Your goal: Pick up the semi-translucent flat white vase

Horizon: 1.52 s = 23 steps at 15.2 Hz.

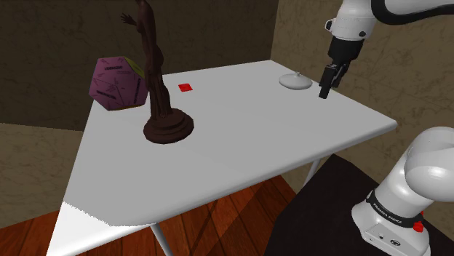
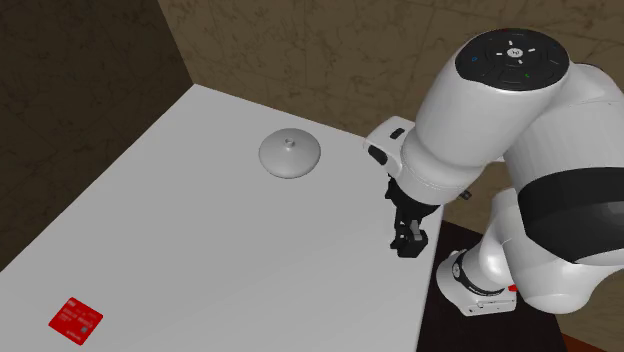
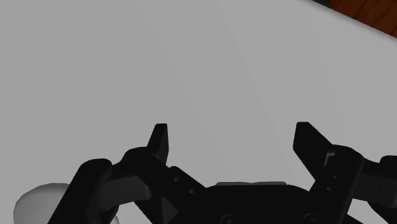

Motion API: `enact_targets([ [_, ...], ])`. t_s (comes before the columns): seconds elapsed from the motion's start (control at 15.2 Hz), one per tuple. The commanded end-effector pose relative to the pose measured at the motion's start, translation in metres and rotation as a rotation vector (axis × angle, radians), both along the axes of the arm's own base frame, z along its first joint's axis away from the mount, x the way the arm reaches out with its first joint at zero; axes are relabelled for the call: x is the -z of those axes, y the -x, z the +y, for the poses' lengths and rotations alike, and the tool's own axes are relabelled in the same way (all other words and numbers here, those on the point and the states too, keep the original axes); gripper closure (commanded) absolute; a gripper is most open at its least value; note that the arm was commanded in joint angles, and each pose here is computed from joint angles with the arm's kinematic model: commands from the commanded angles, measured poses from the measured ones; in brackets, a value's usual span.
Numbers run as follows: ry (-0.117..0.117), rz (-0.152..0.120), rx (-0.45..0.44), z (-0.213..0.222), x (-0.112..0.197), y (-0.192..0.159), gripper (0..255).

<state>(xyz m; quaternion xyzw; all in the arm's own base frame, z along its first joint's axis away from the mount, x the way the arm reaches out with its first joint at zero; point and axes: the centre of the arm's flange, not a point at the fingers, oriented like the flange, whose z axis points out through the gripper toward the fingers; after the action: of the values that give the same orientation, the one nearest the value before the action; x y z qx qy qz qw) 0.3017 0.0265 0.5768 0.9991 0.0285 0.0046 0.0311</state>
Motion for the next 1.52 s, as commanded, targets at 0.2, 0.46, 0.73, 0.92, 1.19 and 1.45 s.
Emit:
enact_targets([
  [0.2,0.0,0.005,-0.007,-0.027,0.0,-0.029,0],
  [0.46,0.001,0.011,-0.016,-0.064,0.0,-0.068,0],
  [0.73,0.001,0.017,-0.026,-0.1,0.001,-0.108,0],
  [0.92,0.001,0.022,-0.033,-0.126,0.001,-0.138,0],
  [1.19,0.002,0.029,-0.042,-0.162,0.002,-0.178,0],
  [1.45,0.002,0.035,-0.051,-0.197,0.003,-0.218,0],
])
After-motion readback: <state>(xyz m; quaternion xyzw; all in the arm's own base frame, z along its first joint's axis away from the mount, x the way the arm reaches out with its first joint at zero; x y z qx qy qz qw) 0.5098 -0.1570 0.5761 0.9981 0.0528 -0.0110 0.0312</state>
